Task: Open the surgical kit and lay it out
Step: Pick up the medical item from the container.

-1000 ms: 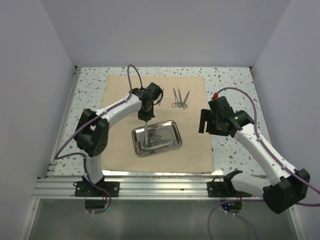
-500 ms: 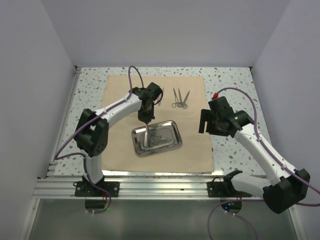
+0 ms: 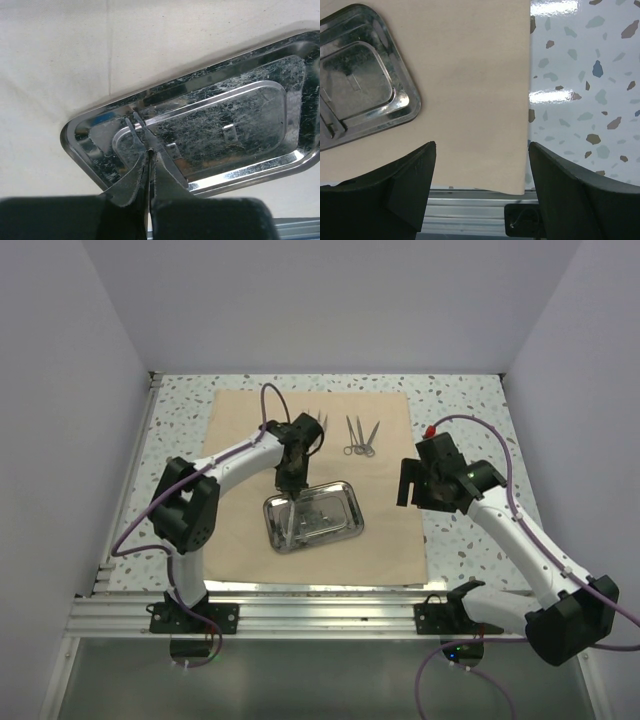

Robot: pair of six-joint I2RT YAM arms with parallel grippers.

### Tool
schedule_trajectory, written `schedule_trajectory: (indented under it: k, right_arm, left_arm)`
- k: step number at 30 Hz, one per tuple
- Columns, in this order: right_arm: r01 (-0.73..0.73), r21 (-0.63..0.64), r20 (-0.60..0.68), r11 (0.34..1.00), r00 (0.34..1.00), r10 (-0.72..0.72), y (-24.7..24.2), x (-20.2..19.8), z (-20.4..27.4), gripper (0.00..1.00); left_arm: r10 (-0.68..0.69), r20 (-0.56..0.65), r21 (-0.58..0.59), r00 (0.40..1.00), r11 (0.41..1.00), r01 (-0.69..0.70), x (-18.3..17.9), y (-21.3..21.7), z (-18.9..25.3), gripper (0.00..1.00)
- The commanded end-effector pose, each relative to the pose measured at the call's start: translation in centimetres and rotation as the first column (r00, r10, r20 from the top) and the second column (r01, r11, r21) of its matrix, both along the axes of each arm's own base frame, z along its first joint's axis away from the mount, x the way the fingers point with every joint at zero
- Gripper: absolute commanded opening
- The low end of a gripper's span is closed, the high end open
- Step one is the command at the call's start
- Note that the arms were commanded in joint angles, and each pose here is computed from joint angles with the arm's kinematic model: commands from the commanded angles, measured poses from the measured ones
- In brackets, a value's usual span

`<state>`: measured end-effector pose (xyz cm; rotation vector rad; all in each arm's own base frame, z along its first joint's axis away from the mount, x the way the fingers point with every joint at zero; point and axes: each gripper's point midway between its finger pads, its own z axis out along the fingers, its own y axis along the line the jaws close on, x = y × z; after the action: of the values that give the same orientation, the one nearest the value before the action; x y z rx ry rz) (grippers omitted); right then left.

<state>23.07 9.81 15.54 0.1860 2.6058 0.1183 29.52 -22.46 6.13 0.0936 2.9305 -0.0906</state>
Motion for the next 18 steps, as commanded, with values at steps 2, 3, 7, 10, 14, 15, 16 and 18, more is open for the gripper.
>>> schedule_trajectory:
  k: [2, 3, 7, 10, 14, 15, 16, 18]
  right_arm:
    - [0.009, 0.008, 0.022, 1.0, 1.0, -0.009, 0.3, 0.6, 0.1, 0.78]
    - [0.012, 0.006, 0.021, 1.0, 1.0, -0.012, 0.3, 0.7, 0.0, 0.78]
    - [0.012, 0.002, 0.018, 1.0, 1.0, -0.012, 0.2, 0.6, 0.0, 0.78]
    - [0.013, -0.003, 0.014, 1.0, 1.0, -0.013, 0.1, 0.5, 0.0, 0.78]
    - [0.018, -0.019, 0.004, 1.0, 1.0, -0.018, -0.2, 0.5, 0.2, 0.78]
    - [0.019, -0.025, 0.003, 1.0, 1.0, -0.019, -0.3, 0.5, 0.3, 0.78]
    - [0.018, -0.03, 0.003, 0.999, 1.0, -0.018, -0.3, 0.5, 0.4, 0.78]
    - [0.018, -0.043, -0.003, 0.999, 1.0, -0.018, -0.6, 0.3, 0.6, 0.78]
  left_arm:
    - [-0.026, 0.112, 0.021, 0.993, 1.0, 0.023, 3.4, 0.1, 3.0, 0.0]
    - [-0.025, 0.12, 0.03, 0.992, 0.999, 0.021, 4.0, 0.3, 3.2, 0.0]
    - [-0.001, 0.219, 0.037, 0.976, 0.999, -0.007, 9.1, 0.9, 5.1, 0.0]
    - [0.004, 0.262, 0.103, 0.965, 0.994, -0.032, 12.2, 2.2, 4.6, 0.0]
    - [0.034, 0.39, 0.151, 0.92, 0.983, -0.1, 18.7, 4.3, 5.6, 0.0]
    - [0.033, 0.389, 0.168, 0.921, 0.98, -0.106, 19.7, 4.5, 4.3, 0.0]
    - [0.051, 0.43, 0.168, 0.901, 0.976, -0.136, 21.3, 5.1, 5.1, 0.0]
    - [0.046, 0.473, 0.177, 0.88, 0.973, -0.146, 23.5, 5.2, 4.2, 0.0]
